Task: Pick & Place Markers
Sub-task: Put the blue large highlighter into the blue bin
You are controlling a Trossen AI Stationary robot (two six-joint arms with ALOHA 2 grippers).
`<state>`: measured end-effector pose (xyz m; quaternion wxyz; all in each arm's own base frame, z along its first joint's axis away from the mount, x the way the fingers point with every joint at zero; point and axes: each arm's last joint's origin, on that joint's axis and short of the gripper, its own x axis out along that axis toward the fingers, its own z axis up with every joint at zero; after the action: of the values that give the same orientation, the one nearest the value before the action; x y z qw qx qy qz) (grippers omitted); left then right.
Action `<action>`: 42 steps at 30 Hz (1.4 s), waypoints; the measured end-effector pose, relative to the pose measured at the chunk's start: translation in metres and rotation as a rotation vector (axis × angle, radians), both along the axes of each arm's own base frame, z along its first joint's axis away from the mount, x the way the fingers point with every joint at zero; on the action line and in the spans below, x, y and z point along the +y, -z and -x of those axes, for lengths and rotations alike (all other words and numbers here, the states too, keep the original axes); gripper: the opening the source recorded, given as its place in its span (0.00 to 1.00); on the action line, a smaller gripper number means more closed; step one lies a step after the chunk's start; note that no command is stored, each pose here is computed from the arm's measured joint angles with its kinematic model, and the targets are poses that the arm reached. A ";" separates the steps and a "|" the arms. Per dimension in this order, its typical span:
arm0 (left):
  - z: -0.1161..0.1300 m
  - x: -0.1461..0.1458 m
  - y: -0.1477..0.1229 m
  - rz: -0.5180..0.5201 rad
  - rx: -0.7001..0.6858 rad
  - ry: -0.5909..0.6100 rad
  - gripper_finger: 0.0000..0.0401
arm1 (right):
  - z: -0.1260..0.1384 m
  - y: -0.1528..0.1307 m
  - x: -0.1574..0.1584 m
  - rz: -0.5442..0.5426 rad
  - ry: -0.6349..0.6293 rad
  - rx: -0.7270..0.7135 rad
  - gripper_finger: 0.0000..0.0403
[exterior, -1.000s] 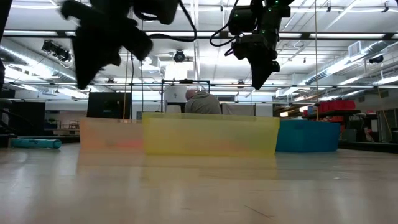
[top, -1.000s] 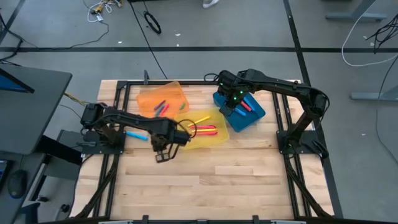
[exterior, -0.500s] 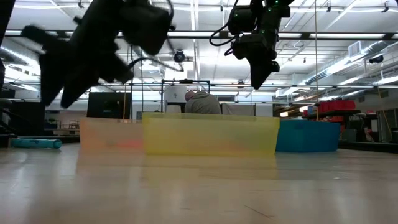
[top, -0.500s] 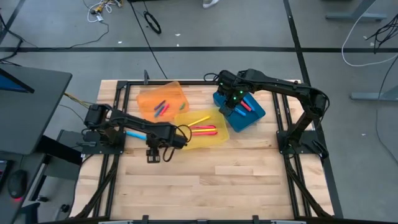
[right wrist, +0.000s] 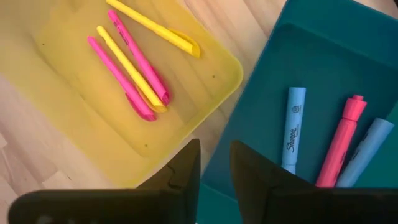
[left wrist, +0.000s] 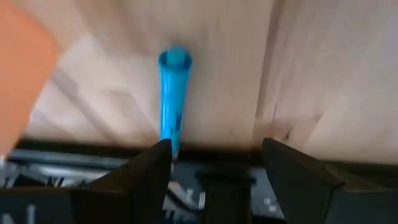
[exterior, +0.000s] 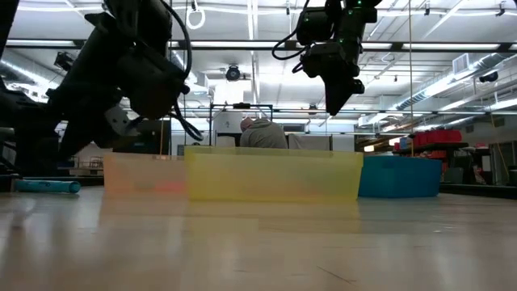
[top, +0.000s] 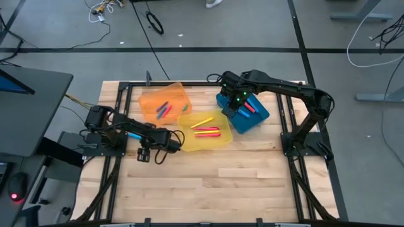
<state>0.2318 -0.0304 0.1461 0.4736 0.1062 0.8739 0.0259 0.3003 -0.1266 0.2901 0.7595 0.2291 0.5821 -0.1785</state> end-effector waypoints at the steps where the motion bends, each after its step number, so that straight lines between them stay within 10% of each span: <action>1: -0.001 0.000 0.002 0.016 -0.017 0.009 0.64 | 0.000 0.000 0.000 -0.002 0.006 0.000 0.22; 28: 0.013 0.000 0.035 0.140 -0.082 0.081 0.63 | -0.001 0.000 0.000 -0.026 0.018 -0.018 0.22; 42: 0.012 -0.001 0.036 0.172 -0.099 0.061 0.37 | -0.001 0.000 0.000 -0.026 0.018 -0.018 0.22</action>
<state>0.2200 -0.0318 0.1104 0.5242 0.0903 0.8448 -0.0584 0.3014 -0.1262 0.2903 0.7599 0.2458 0.5755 -0.1757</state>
